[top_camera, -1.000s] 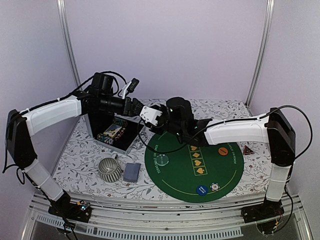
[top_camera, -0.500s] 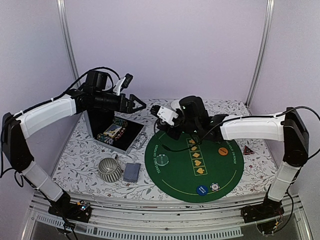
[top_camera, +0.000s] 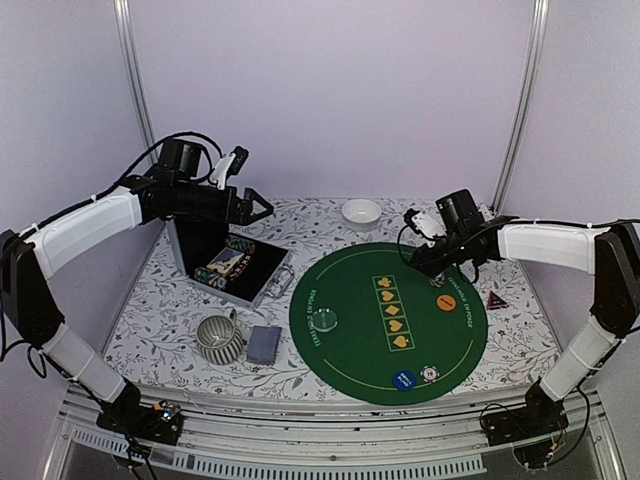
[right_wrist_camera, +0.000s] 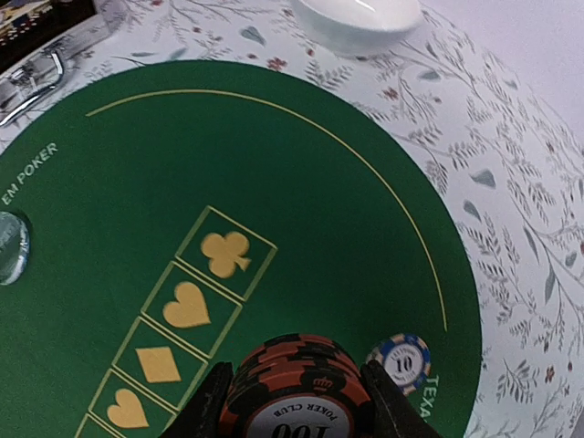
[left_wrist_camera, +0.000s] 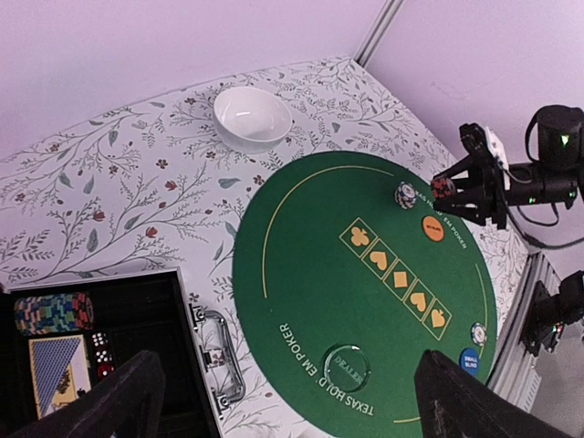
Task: Distribute texas hold em gaming equipment
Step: Place the poker chips pile in the big blind area.
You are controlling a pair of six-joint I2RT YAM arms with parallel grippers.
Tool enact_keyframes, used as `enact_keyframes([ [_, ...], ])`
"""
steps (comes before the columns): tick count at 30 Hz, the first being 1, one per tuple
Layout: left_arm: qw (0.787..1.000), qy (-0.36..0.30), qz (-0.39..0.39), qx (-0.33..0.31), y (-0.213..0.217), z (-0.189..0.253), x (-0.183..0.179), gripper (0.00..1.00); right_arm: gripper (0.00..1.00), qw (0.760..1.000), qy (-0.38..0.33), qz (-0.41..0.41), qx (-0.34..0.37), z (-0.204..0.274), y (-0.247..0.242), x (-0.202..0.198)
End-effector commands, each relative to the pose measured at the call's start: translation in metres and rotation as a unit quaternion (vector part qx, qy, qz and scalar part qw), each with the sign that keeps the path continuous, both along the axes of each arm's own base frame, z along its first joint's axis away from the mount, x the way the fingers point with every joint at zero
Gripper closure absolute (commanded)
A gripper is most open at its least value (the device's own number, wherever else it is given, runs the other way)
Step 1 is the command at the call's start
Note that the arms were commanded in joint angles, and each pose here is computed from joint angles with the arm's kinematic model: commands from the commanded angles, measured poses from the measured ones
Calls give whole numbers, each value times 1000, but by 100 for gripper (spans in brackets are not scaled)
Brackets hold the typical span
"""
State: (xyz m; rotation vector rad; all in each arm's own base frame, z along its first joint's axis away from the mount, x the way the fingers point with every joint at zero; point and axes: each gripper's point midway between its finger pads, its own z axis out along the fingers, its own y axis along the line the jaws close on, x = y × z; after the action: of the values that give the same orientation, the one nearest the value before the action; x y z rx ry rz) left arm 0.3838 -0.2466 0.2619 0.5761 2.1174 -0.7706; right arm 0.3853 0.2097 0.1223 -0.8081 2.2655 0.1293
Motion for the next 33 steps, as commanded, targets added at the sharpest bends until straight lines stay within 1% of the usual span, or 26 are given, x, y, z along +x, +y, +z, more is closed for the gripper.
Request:
enact_keyframes([
  [1,1000,-10,2,16,9,2,-5,2,98,994,34,-104,20,-2,-67,3],
  [5,1000,-15,6,22,14,4,-6,2,98,986,54,-160,1,-21,-114,8],
  [12,999,-20,15,29,20,5,-5,2,98,978,72,-197,-6,-45,-150,18],
  [15,999,-21,15,28,21,6,-5,2,98,976,84,-200,-12,-58,-152,23],
  [21,999,-20,15,25,22,7,-5,2,98,975,114,-192,18,-78,-138,28],
  [28,999,-21,19,25,23,9,-4,2,98,970,135,-202,-16,-103,-136,27],
  [33,999,-19,18,24,23,8,-4,2,98,969,138,-203,-16,-109,-135,29],
])
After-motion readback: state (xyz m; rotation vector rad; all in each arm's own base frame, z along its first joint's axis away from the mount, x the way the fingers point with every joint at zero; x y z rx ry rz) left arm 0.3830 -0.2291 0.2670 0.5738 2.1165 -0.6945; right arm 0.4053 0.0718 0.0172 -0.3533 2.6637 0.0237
